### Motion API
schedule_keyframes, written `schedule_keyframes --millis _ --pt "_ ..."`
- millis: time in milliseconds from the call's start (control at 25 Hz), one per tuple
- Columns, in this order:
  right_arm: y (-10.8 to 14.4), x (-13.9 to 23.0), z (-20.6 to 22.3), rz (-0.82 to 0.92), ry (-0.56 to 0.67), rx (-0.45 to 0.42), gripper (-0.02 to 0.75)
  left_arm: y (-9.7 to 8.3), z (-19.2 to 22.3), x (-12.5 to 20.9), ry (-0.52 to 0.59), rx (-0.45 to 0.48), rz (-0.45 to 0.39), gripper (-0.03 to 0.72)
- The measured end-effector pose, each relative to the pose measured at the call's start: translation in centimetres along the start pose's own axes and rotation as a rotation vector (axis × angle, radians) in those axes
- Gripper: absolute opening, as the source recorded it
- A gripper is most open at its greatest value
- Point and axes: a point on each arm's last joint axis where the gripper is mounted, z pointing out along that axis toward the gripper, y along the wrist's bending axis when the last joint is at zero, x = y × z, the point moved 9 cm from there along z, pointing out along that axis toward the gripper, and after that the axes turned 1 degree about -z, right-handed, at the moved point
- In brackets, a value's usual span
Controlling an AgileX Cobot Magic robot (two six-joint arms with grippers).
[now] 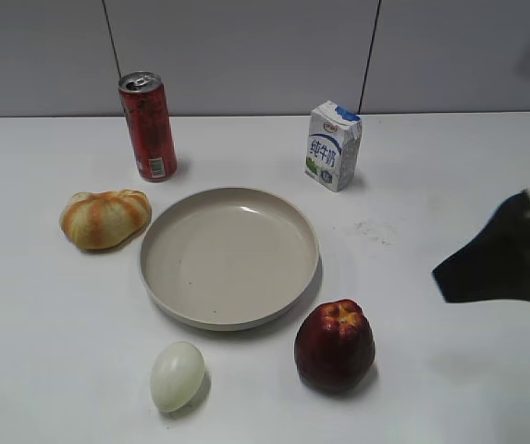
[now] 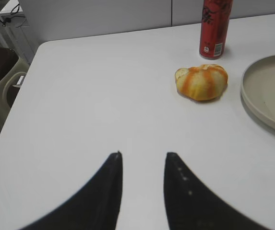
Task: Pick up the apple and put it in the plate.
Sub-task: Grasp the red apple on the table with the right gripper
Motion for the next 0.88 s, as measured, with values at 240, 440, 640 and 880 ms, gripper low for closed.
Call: schedule_keyframes --millis 240,440,640,880 --pt "0.9 0.3 6.4 -0.084 0.284 0.118 0.647 0.0 0.0 0.0 0.000 0.000 0.000 0.236" --pt "1.5 -0.2 11.0 -0.069 0.357 0.145 0.647 0.0 0.0 0.0 0.000 0.000 0.000 0.236" --pt "0.5 -0.9 14.5 -0.061 0.344 0.167 0.647 0.0 0.0 0.0 0.000 0.000 0.000 0.236" --pt "-0.4 -0.4 17.7 -0.051 0.358 0.179 0.615 0.0 0.0 0.0 0.000 0.000 0.000 0.236"
